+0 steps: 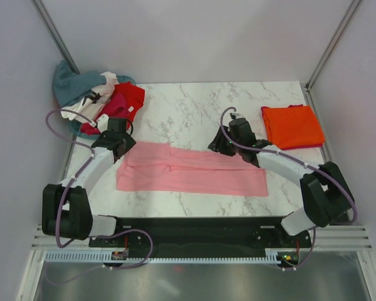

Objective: Fold and stack the t-shirts
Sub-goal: Fold the tshirt

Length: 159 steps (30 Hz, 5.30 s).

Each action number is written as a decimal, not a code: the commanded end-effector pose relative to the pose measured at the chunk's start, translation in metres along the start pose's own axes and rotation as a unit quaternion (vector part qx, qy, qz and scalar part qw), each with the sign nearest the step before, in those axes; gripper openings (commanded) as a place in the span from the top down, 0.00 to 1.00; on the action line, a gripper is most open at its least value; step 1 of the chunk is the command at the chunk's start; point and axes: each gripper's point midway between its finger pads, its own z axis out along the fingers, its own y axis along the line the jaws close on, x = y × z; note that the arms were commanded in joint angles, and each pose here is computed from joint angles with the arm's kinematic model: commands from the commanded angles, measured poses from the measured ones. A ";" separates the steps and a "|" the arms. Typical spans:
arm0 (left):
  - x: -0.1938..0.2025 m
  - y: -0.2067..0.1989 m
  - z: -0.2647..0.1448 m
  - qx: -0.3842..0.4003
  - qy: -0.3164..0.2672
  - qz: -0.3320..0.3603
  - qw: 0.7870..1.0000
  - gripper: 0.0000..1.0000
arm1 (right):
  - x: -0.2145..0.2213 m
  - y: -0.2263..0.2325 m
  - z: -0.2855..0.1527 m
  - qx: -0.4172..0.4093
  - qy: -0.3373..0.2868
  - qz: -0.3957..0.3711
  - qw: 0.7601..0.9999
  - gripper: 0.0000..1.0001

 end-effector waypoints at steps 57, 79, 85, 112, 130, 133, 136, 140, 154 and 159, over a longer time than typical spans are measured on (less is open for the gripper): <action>-0.002 0.007 0.054 -0.049 0.021 -0.052 0.997 0.51 | 0.089 0.206 0.100 -0.253 0.108 -0.094 0.957 0.91; 0.000 0.000 0.069 -0.050 0.052 -0.021 0.997 0.55 | 0.144 0.204 0.047 -0.326 0.180 -0.111 0.921 0.94; -0.002 0.000 0.067 -0.052 0.052 -0.012 0.997 0.57 | 0.168 0.198 0.025 -0.331 0.204 -0.122 0.913 0.91; 0.014 -0.046 0.041 0.013 0.077 0.021 0.997 0.57 | 0.120 0.170 0.035 -0.225 0.114 -0.167 0.953 0.46; 0.043 -0.004 0.104 -0.090 0.143 0.040 0.985 0.58 | 0.123 0.067 0.042 -0.041 0.134 -0.198 0.970 0.55; 0.039 0.005 0.109 -0.102 0.144 0.035 0.984 0.58 | 0.118 0.062 0.022 -0.039 0.129 -0.195 0.972 0.53; 0.034 0.011 0.111 -0.110 0.138 0.028 0.984 0.58 | 0.123 0.053 0.008 -0.032 0.143 -0.193 0.970 0.53; 0.026 0.008 0.106 -0.106 0.129 0.029 0.986 0.59 | 0.109 0.050 -0.003 -0.020 0.122 -0.192 0.974 0.53; -0.006 -0.019 0.069 -0.054 0.082 0.019 0.995 0.57 | 0.093 0.158 0.034 -0.175 0.127 -0.146 0.965 0.41; -0.002 -0.017 0.068 -0.057 0.090 0.020 0.994 0.57 | 0.107 0.201 0.064 -0.217 0.144 -0.156 0.953 0.44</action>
